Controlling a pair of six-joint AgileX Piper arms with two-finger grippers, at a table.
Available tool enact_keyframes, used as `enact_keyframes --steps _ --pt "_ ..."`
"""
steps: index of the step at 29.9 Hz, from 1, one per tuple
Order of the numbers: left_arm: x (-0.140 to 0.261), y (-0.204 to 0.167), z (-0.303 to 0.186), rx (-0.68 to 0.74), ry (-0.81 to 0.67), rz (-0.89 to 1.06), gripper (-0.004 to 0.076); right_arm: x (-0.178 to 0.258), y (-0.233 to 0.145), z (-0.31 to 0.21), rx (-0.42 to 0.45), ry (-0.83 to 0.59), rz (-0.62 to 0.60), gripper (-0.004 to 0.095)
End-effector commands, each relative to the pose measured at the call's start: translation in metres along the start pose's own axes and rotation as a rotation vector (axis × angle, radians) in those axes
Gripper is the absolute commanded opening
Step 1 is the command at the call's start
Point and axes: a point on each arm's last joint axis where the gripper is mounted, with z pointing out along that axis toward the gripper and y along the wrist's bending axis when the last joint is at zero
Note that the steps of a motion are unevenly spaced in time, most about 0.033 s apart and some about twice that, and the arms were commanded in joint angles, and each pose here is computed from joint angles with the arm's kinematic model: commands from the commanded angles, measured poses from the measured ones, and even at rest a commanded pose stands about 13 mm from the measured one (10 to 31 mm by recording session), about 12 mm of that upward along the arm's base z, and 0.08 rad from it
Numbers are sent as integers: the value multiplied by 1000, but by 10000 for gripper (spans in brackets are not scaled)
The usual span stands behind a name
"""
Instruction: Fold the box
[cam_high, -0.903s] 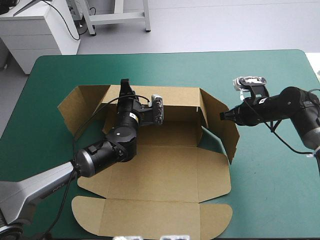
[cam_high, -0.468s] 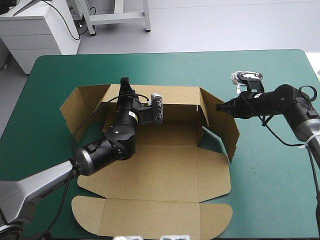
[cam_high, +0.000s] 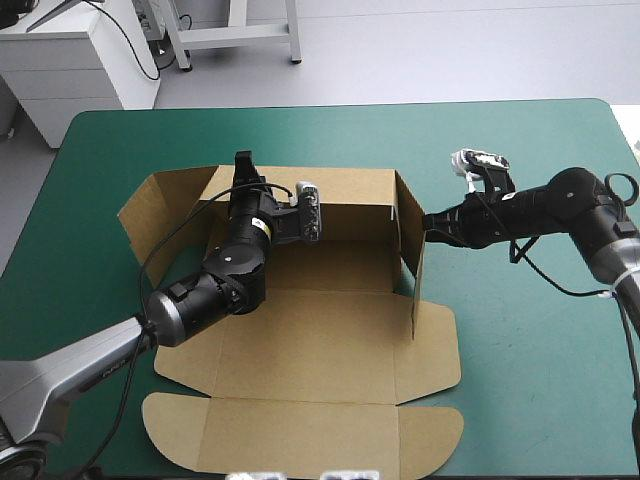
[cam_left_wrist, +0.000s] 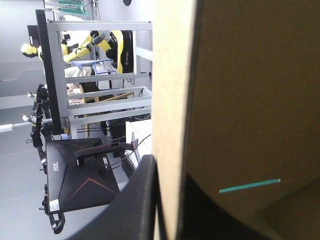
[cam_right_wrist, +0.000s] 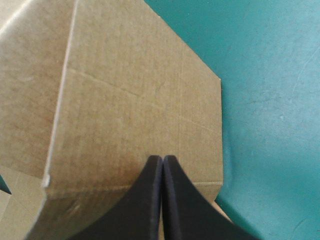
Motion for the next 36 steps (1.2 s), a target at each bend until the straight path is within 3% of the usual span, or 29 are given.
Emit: enact_keyframes --steps 1,5,9,18,23,29,31,36 --pt "4 16 -9 -37 4 -54 17 4 10 -10 -39 -47 -49 -18" --pt "4 14 -9 -23 4 -70 17 19 4 0 -64 -137 -84 -18" --pt "4 15 -9 -29 4 -63 13 37 1 7 -84 -229 -201 -18" --pt "3 15 -9 -29 -1 -62 11 47 3 13 -138 -234 -403 20" --pt "4 15 -9 -29 1 -62 11 51 5 13 -148 -188 -504 253" --pt "3 15 -9 -29 -1 -77 11 49 2 12 -106 -181 -540 655" --pt "3 15 -9 -29 -1 -77 11 48 1 13 -97 -183 -544 711" --pt "3 15 -9 -29 -1 -77 11 49 9 32 -105 -148 -488 715"
